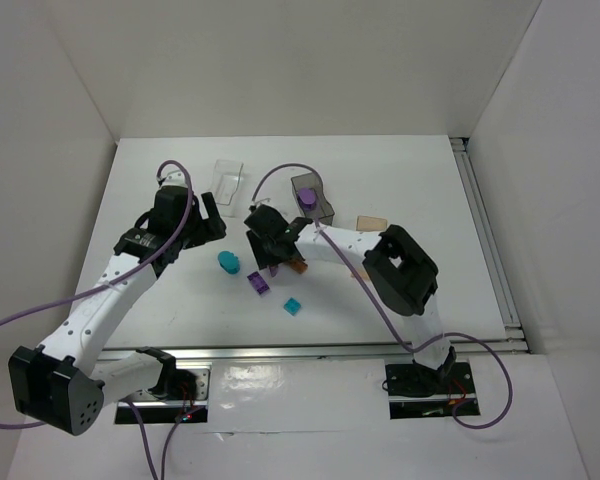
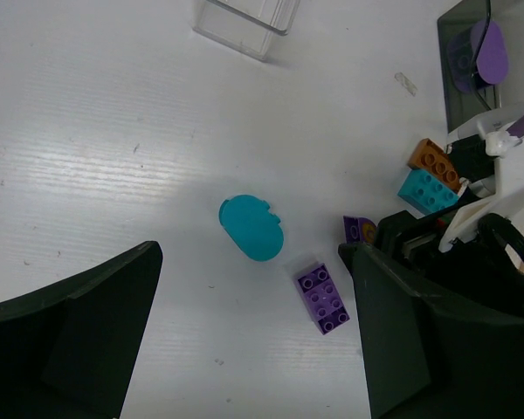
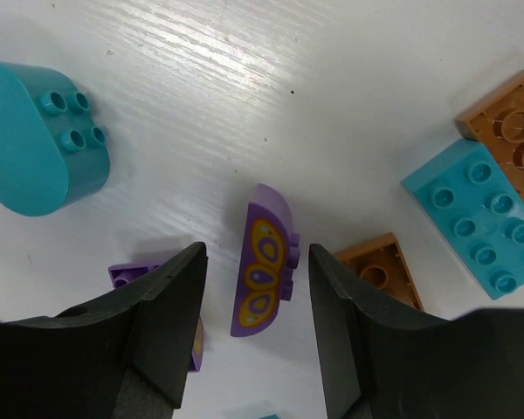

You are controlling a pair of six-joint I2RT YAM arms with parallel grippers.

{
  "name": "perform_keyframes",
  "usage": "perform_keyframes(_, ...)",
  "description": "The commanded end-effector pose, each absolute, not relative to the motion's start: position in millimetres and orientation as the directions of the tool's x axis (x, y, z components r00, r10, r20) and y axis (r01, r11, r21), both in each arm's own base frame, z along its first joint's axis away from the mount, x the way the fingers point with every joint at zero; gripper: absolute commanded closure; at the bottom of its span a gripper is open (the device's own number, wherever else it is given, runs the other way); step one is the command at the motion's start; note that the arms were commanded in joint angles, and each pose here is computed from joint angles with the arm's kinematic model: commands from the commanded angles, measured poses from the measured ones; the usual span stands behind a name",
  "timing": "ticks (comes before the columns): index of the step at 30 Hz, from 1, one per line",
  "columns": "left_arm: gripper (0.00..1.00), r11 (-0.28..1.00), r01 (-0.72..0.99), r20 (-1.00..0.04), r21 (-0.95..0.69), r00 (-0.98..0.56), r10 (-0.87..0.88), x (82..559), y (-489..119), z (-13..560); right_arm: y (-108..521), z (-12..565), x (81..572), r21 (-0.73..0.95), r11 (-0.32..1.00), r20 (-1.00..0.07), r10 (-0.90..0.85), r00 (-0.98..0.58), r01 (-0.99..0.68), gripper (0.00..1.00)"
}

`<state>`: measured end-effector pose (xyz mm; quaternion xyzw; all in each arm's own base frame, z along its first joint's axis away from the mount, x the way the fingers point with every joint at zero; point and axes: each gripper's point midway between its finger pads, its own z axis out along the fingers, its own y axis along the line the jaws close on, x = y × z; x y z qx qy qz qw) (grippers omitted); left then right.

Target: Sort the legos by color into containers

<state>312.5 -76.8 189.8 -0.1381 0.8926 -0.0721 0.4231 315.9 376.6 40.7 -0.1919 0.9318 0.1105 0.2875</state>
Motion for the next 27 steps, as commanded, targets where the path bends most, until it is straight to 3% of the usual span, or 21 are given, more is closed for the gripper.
perform_keyframes(1, 0.04, 0.949, -0.166, -0.757, -0.267, -0.574, -0.313, 320, -80, 207, 385, 44, 322, 0.069, 0.897, -0.596, -0.314, -0.74, -0.436, 0.43)
perform_keyframes(4, 0.04, 0.949, -0.166, -0.757, -0.267, -0.574, -0.313, 320, -80, 207, 385, 41, 322, 0.064, 0.898, -0.588, -0.319, -0.743, -0.436, 0.52)
perform_keyframes(9, 0.04, 0.949, -0.164, -0.761, -0.271, -0.567, -0.315, 319, -80, 210, 383, 56, 330, 0.026, 0.901, -0.612, -0.328, -0.72, -0.433, 0.8)
perform_keyframes(10, 0.04, 0.949, -0.164, -0.761, -0.271, -0.567, -0.315, 319, -80, 210, 383, 61, 335, 0.015, 0.907, -0.627, -0.32, -0.71, -0.422, 0.81)
perform_keyframes(17, 0.04, 0.949, -0.163, -0.761, -0.271, -0.568, -0.315, 319, -80, 210, 327, 133, 386, -0.005, 0.976, -0.777, -0.141, -0.613, -0.219, 0.81)
perform_keyframes(27, 0.05, 0.922, -0.122, -0.68, -0.367, -0.641, -0.355, 310, -109, 191, 264, 152, 483, 0.09, 0.994, -0.807, 0.032, -0.59, -0.069, 0.8)
